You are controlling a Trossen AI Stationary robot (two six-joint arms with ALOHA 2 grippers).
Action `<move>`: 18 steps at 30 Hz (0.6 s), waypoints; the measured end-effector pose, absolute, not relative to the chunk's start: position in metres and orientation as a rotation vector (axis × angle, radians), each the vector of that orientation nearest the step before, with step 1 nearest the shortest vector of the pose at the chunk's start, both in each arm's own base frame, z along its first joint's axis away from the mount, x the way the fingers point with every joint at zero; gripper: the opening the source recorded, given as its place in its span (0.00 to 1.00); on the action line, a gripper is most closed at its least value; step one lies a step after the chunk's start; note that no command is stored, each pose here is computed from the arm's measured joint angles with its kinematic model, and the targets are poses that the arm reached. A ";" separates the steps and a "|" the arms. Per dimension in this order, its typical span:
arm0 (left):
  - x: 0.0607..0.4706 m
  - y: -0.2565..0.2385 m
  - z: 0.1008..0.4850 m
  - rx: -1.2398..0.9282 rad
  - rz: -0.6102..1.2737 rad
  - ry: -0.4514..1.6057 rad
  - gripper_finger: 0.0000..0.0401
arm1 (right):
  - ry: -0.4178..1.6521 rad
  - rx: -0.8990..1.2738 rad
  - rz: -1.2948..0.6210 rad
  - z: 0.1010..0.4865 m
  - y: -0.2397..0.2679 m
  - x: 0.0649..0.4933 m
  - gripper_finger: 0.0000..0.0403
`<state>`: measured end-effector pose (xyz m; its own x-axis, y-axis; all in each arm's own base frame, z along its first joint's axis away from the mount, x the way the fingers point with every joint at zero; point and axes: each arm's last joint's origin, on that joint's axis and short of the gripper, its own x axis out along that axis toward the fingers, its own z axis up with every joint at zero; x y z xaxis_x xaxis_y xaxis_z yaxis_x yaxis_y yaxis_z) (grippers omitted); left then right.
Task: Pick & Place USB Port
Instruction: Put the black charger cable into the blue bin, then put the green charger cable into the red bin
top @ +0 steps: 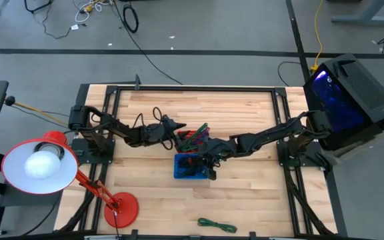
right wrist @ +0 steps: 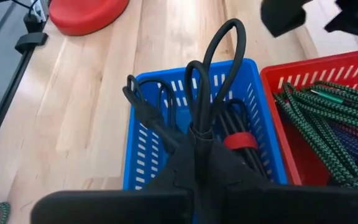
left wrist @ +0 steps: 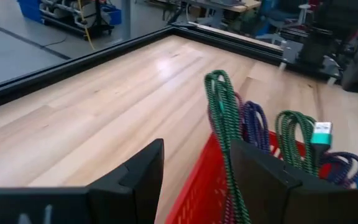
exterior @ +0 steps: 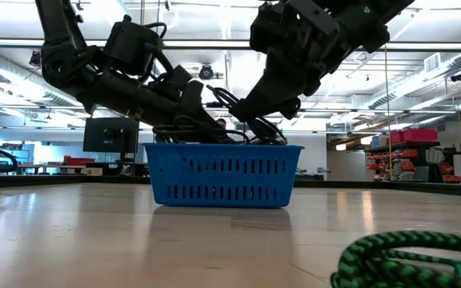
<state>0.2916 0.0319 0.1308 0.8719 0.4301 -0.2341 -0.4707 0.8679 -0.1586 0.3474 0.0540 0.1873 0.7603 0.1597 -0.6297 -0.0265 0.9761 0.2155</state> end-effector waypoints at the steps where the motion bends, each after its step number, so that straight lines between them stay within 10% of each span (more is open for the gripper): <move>1: 0.291 0.033 0.131 -0.218 0.479 0.193 0.47 | 0.700 0.199 0.103 0.187 0.054 0.347 0.03; 18: 0.291 0.036 0.131 -0.226 0.491 0.190 0.47 | 0.669 0.192 0.138 0.190 0.055 0.349 0.32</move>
<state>0.2911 0.0365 0.1308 0.8652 0.4434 -0.2342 -0.4853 0.8579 -0.1688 0.3493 0.0550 0.1900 0.7766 0.1885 -0.6012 -0.0655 0.9732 0.2205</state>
